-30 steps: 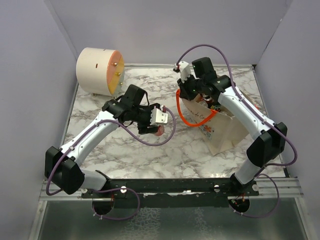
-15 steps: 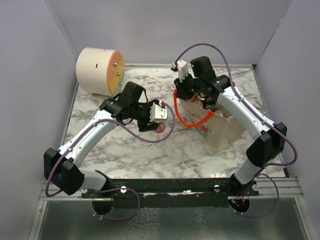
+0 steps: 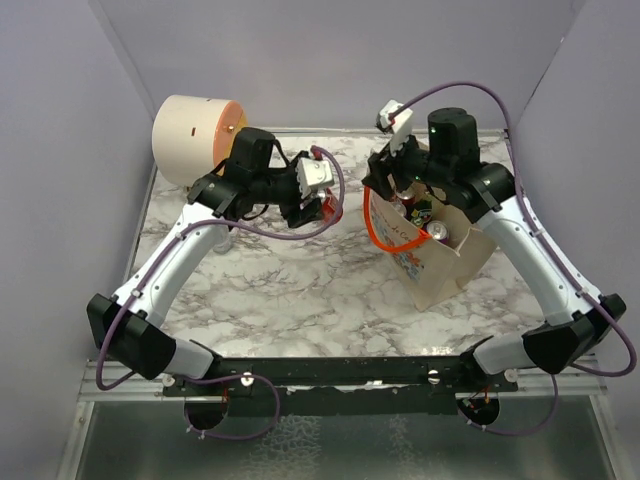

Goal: Place the beverage into the canvas bag
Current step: Adjust the canvas bag at the center of the board, then place the drink in the canvas bag.

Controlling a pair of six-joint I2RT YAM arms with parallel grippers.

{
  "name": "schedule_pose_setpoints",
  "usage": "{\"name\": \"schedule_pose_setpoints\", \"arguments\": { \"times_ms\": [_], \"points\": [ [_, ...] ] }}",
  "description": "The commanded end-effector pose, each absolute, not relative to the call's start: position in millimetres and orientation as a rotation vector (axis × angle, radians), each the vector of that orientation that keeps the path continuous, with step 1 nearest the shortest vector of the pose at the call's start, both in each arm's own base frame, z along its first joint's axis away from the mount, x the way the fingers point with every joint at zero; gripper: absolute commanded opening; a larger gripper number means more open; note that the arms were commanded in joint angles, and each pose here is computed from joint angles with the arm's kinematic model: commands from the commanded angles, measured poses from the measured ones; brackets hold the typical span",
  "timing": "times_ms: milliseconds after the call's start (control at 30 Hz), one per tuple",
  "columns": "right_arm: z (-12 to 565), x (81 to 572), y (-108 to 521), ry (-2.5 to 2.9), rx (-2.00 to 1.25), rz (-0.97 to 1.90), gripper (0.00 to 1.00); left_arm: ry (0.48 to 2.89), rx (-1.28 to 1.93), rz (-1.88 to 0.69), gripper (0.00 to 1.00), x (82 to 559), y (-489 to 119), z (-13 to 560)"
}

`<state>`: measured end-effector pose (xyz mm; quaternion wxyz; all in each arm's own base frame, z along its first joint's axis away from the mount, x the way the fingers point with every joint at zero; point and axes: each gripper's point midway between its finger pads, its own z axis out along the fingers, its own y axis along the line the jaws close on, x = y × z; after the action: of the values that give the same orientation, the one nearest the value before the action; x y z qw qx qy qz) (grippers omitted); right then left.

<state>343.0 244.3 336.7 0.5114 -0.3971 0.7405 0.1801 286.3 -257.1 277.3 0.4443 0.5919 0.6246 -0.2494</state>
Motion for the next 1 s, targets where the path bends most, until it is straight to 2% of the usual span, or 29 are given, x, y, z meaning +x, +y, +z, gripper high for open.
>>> {"name": "schedule_pose_setpoints", "arguments": {
  "times_ms": [0,200,433,667,967],
  "points": [
    [359.6,349.5,205.0,1.762,-0.824,0.372,0.67,1.373,1.299,-0.658,0.0,315.5,-279.4,361.2],
    [375.9,344.0,137.9,1.775,-0.64,0.302,0.68,1.358,1.194,-0.695,0.0,334.8,-313.7,406.4],
    [374.8,335.5,66.5,1.825,-0.41,0.204,0.69,1.281,1.168,-0.772,0.0,316.1,-377.7,447.3],
    [357.9,320.7,14.9,1.873,-0.229,0.116,0.69,1.326,1.159,-0.851,0.0,309.5,-438.1,424.9],
    [336.1,294.6,-8.8,1.9,-0.142,0.1,0.69,1.404,1.258,-0.916,0.0,292.1,-484.5,379.7]
  ]
}}
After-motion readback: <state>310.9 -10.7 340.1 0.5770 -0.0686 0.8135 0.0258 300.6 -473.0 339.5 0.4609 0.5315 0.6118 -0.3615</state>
